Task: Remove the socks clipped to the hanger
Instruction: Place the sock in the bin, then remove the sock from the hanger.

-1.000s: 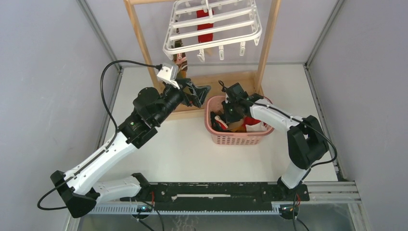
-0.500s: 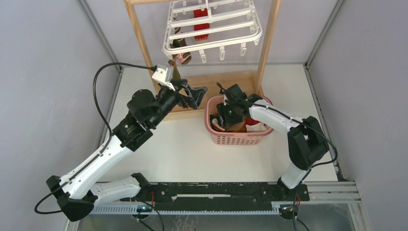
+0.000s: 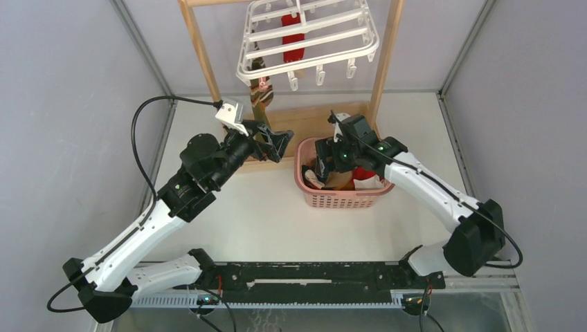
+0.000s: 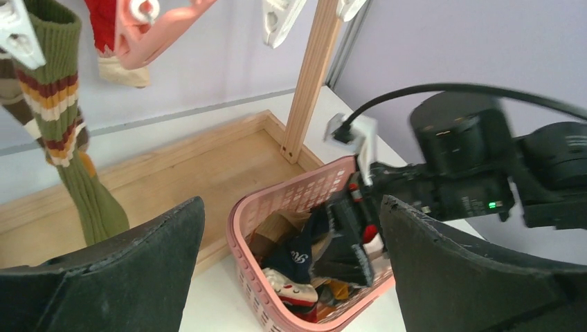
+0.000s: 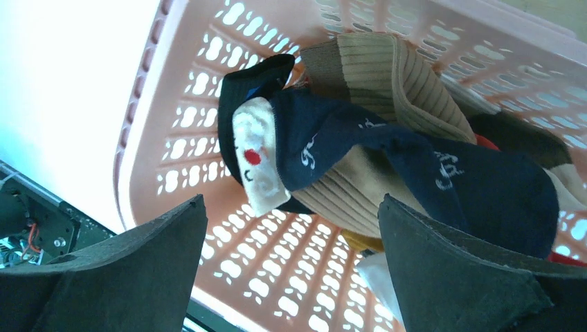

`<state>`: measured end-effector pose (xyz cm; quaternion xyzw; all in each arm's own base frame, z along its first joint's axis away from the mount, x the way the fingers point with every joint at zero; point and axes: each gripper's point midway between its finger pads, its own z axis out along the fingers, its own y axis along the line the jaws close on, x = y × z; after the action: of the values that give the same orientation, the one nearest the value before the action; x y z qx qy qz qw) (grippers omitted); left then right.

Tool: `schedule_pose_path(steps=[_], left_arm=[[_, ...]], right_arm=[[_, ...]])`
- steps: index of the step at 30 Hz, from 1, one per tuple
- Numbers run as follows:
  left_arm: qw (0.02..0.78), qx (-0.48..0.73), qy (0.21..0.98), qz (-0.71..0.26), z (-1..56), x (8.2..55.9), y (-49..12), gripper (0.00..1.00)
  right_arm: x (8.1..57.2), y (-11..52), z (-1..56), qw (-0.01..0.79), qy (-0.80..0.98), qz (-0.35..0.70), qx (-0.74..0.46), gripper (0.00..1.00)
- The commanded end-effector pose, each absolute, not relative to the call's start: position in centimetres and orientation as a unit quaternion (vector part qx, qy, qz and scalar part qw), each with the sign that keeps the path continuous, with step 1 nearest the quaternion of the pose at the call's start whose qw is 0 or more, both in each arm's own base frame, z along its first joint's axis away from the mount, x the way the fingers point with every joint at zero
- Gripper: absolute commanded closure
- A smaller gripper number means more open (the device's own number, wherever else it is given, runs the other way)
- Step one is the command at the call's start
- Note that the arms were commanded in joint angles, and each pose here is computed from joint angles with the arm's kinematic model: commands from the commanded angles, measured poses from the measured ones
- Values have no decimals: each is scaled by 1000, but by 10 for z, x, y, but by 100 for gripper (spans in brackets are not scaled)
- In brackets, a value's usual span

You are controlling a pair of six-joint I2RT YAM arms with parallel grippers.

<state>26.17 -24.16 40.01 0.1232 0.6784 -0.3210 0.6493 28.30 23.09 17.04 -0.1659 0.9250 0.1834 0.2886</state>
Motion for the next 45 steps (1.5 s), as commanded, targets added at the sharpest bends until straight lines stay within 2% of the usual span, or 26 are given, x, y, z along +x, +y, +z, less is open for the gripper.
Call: schedule_pose_path(steps=[1, 11, 20, 30, 45], left_arm=[[655, 108, 682, -308, 393, 260, -230, 0], [650, 79, 725, -214, 353, 278, -205, 0], [637, 25, 759, -132, 314, 302, -177, 0], [597, 5, 793, -122, 272, 333, -177, 0], [585, 2, 801, -128, 238, 374, -168, 0]], right_arm=[[279, 232, 201, 345, 900, 205, -172, 0], [264, 215, 228, 433, 859, 223, -160, 0], [251, 210, 240, 462, 836, 245, -166, 0], [238, 209, 246, 472, 821, 265, -180, 0], [229, 207, 248, 473, 817, 272, -188, 3]])
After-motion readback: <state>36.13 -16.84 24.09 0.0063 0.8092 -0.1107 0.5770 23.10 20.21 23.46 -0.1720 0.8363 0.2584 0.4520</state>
